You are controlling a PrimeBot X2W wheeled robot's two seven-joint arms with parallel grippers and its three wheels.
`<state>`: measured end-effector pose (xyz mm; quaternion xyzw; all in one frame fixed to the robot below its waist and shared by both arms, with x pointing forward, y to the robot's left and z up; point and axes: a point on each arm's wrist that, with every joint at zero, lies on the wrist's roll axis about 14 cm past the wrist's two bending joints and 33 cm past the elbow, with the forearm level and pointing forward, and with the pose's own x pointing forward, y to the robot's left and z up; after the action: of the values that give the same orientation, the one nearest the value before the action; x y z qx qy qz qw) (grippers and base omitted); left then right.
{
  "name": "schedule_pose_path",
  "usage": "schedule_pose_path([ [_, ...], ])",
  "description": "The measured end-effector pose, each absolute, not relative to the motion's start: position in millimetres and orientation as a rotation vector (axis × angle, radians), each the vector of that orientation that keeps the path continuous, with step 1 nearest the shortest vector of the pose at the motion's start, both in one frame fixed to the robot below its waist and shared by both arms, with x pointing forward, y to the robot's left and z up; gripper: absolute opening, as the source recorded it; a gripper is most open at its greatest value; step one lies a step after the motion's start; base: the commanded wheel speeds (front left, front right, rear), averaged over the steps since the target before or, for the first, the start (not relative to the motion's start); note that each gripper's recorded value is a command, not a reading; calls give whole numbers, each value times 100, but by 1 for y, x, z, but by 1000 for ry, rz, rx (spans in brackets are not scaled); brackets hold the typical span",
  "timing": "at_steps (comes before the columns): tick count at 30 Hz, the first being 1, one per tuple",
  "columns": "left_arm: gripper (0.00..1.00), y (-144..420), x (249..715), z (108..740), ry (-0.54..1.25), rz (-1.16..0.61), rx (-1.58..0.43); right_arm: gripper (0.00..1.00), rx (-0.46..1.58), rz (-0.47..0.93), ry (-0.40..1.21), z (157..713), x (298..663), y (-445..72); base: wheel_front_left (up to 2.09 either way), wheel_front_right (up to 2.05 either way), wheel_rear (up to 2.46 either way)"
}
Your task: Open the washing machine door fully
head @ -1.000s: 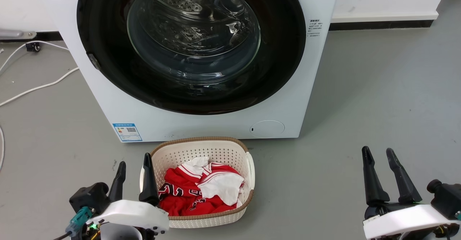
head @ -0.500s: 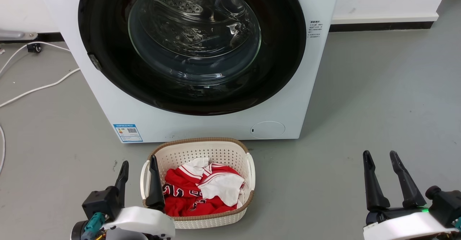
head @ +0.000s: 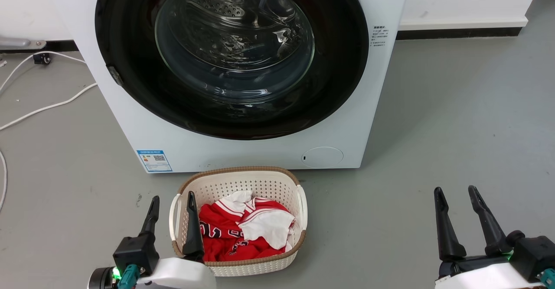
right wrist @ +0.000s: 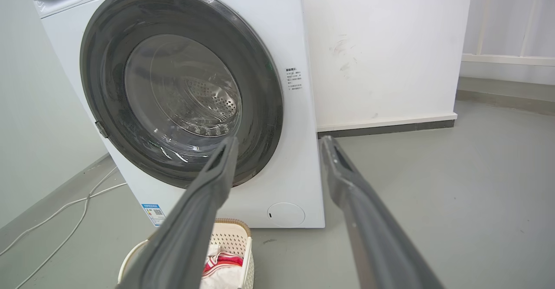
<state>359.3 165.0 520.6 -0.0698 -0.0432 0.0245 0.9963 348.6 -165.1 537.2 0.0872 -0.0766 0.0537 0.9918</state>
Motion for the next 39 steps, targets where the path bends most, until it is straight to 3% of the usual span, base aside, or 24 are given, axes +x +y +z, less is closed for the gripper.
schedule_pose_path([
  [39, 100, 163, 349, 521, -131, 34, 9, 100, 85, 130, -182, 538, 342, -159, 0, 0, 0],
])
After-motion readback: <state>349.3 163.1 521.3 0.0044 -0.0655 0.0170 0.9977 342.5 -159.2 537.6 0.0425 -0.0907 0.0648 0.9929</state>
